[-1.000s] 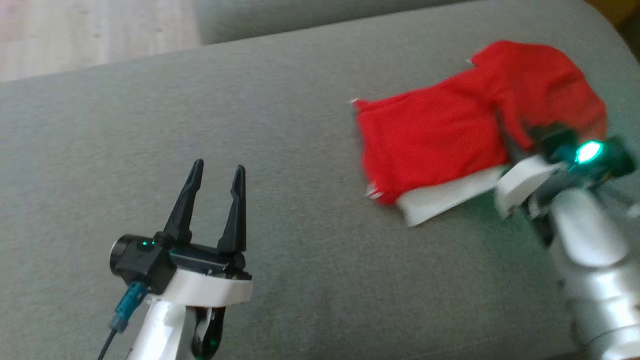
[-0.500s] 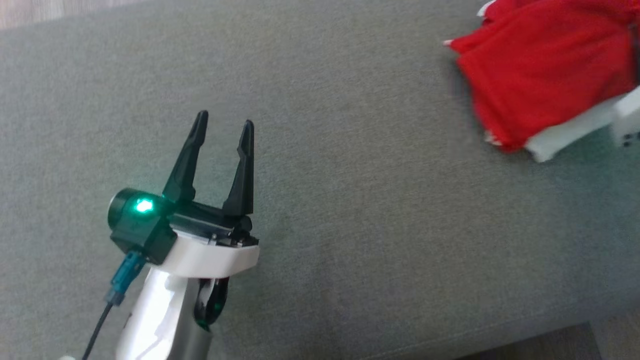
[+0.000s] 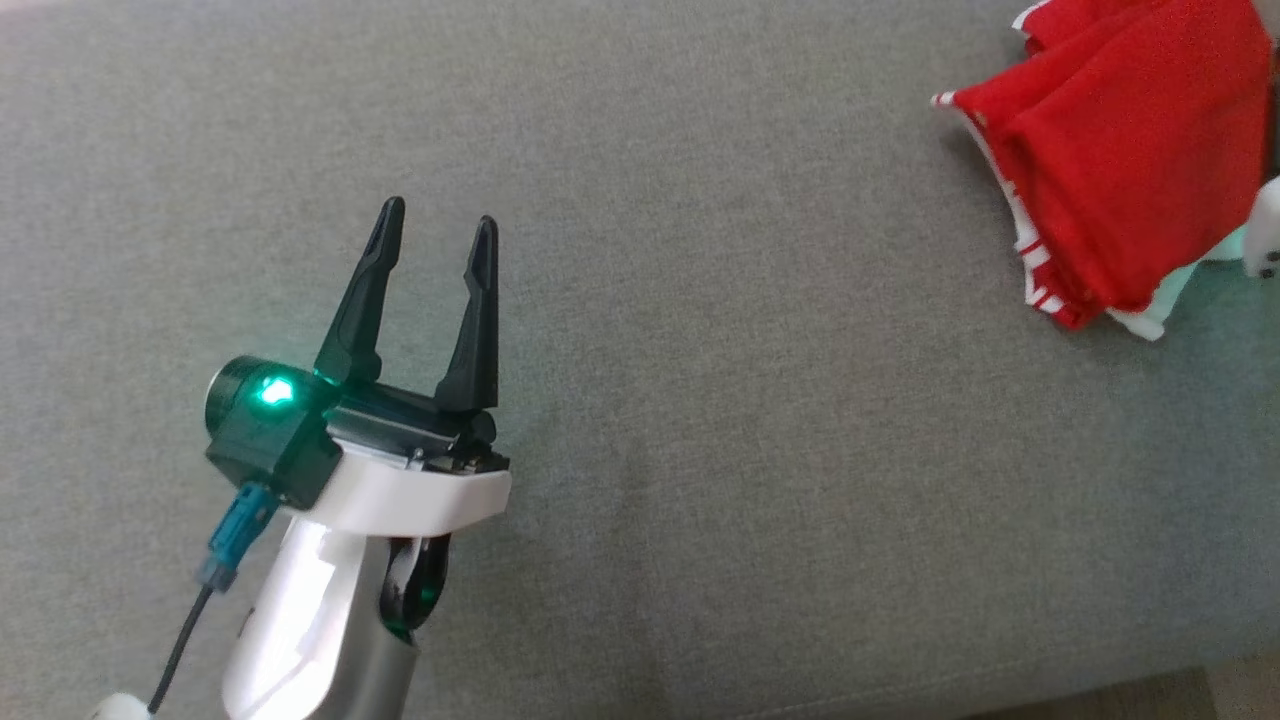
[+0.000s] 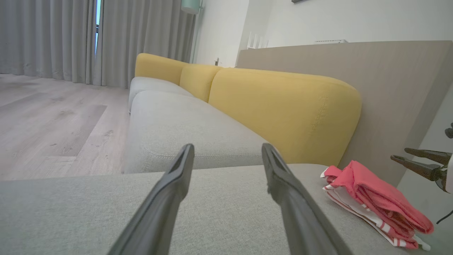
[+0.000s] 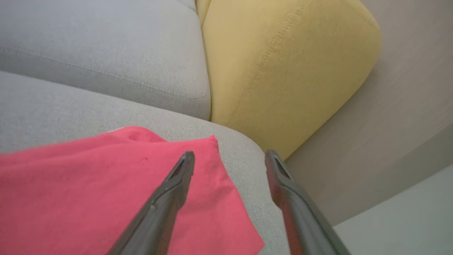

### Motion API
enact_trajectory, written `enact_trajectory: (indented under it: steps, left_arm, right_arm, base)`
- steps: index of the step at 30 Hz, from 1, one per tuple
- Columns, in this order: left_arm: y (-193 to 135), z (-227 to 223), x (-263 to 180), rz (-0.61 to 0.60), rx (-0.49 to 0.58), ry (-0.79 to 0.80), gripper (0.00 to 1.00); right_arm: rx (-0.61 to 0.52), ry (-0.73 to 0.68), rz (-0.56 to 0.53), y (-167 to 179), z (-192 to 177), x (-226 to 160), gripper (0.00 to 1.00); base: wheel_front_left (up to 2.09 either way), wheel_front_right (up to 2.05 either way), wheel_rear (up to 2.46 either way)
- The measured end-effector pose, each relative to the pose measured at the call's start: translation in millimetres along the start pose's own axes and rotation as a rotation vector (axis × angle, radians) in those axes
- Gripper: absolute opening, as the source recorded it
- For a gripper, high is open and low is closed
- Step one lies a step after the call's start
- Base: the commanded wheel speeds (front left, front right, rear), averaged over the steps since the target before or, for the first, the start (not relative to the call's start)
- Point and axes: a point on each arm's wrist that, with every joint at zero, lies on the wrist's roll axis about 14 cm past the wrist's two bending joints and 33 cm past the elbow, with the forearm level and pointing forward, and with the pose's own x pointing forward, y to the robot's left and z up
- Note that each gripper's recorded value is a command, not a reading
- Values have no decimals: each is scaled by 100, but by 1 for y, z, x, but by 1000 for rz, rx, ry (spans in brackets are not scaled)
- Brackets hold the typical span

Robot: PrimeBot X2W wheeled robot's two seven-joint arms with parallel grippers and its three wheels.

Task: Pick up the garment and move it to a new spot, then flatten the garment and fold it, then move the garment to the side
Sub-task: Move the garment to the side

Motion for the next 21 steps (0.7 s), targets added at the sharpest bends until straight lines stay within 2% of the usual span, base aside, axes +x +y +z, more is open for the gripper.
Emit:
enact_trajectory:
  steps: [8, 14, 17, 21]
  left_arm:
    - [2, 31, -14, 34, 33, -57, 100]
    - [9, 54, -41, 96, 61, -96, 100]
    - [15, 63, -56, 132, 75, -111, 100]
    - [26, 70, -77, 188, 90, -122, 100]
  right_arm:
    - [98, -202, 14, 20, 70, -14, 100]
    - [248, -404, 37, 32, 135, -43, 100]
    - [343, -457, 72, 49, 148, -60, 100]
    - [435, -459, 155, 88, 143, -83, 100]
  base:
    - [0, 0, 0]
    - [0, 0, 0]
    - [0, 0, 0]
    - [0, 0, 0]
